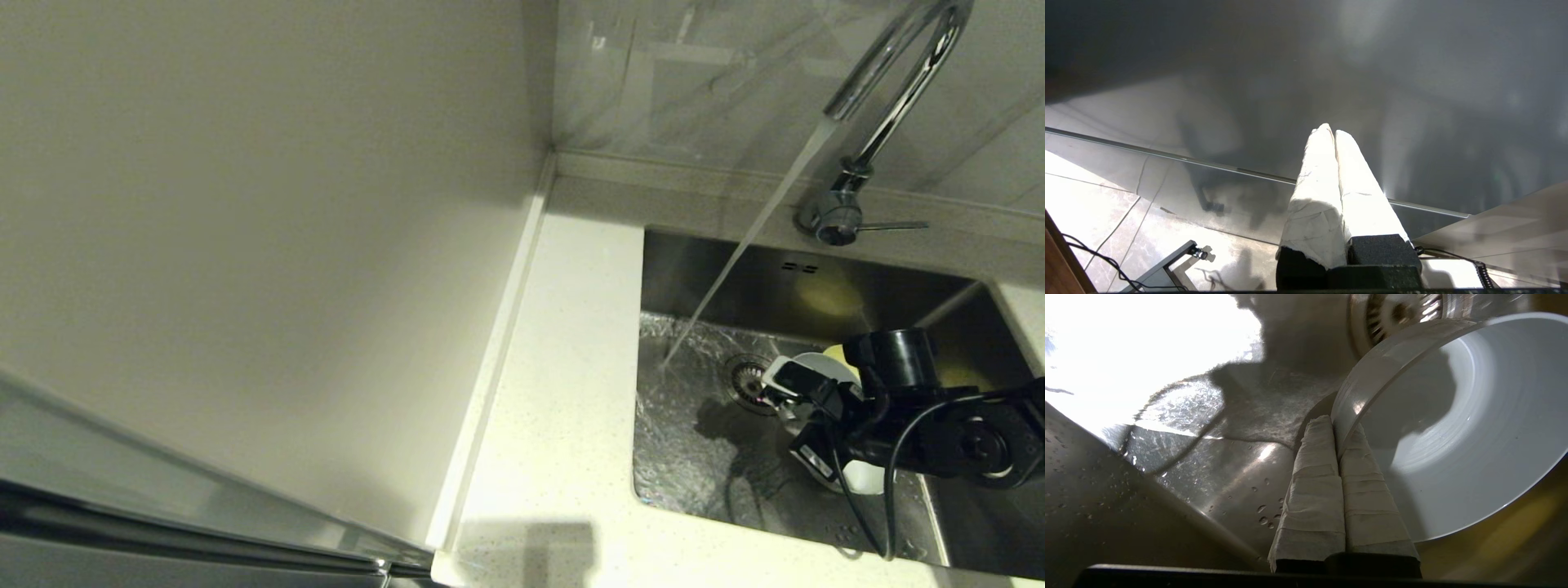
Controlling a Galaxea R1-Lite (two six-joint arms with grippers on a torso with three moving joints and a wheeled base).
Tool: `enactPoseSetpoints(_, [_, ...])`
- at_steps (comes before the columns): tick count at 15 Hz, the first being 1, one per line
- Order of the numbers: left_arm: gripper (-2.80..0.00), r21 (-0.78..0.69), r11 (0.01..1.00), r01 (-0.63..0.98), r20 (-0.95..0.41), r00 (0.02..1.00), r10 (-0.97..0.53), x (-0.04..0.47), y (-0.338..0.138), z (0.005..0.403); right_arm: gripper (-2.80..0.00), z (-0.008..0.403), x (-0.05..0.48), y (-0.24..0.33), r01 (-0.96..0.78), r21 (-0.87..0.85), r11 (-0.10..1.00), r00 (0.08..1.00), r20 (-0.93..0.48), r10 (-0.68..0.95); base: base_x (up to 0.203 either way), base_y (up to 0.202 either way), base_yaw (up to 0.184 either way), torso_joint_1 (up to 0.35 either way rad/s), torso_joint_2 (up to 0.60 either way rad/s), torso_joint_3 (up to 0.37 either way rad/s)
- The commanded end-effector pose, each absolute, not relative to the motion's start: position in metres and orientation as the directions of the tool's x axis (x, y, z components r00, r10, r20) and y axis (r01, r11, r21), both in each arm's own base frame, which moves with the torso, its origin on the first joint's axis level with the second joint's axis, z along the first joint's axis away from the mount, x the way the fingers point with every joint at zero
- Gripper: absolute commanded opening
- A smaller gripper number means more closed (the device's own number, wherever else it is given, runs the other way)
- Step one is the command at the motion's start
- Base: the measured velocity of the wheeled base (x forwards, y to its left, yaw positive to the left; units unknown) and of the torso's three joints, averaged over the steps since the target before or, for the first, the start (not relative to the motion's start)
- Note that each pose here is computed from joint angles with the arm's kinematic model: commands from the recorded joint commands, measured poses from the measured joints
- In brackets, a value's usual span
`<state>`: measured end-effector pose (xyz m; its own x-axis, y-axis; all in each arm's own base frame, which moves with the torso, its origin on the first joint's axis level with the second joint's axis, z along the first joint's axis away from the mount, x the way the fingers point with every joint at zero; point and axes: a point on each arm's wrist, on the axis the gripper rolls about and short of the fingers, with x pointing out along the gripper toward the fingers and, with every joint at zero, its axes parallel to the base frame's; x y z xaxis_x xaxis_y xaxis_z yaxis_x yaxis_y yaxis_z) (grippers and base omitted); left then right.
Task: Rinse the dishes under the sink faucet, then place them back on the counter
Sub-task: Put a bowl into the sink
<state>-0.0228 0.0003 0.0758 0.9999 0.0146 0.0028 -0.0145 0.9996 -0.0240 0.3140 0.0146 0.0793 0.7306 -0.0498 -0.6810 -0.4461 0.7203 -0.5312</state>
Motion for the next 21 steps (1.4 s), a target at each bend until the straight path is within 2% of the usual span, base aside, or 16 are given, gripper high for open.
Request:
enactPoseSetpoints(1, [-2.80, -0.025, 1.000, -0.015, 0.006, 1.000, 0.015, -0.023, 0.000, 0.076, -2.80, 0.061, 0.318, 0.017, -0.476, -0.515, 0.712, 0.697, -0.716, -0.052, 0.000, 0.000, 0.000, 0.000, 0.00, 0.000])
enactPoseSetpoints(10, [-2.80, -0.025, 1.000, -0.016, 0.006, 1.000, 0.016, -0.023, 0.000, 0.076, -2.80, 0.049, 0.315, 0.021, -0.495, -0.510, 0.704, 0.671, -0.739, -0.062, 0.000, 0.000, 0.000, 0.000, 0.00, 0.000])
enactPoseSetpoints(11, [-2.80, -0.025, 1.000, -0.015, 0.006, 1.000, 0.015, -0.023, 0.000, 0.076, 0.00, 0.049, 0.315, 0.021, -0.498, -0.507, 0.703, 0.669, -0.741, -0.060, 0.000, 0.000, 0.000, 0.000, 0.00, 0.000])
enactPoseSetpoints(16, [-2.80, -0.025, 1.000, -0.015, 0.006, 1.000, 0.015, -0.023, 0.000, 0.076, 0.00, 0.050, 0.310, 0.021, -0.499, -0.508, 0.702, 0.669, -0.741, -0.061, 0.000, 0.000, 0.000, 0.000, 0.00, 0.000])
enactPoseSetpoints(19, [-2.80, -0.025, 1.000, -0.015, 0.006, 1.000, 0.015, -0.023, 0.000, 0.076, 0.00, 0.064, 0.302, 0.020, -0.461, -0.538, 0.706, 0.715, -0.696, -0.063, 0.000, 0.000, 0.000, 0.000, 0.00, 0.000])
enactPoseSetpoints(21, [-2.80, -0.025, 1.000, -0.015, 0.006, 1.000, 0.015, -0.023, 0.000, 0.076, 0.00, 0.087, 0.284, 0.015, -0.411, -0.566, 0.715, 0.759, -0.647, -0.075, 0.000, 0.000, 0.000, 0.000, 0.00, 0.000])
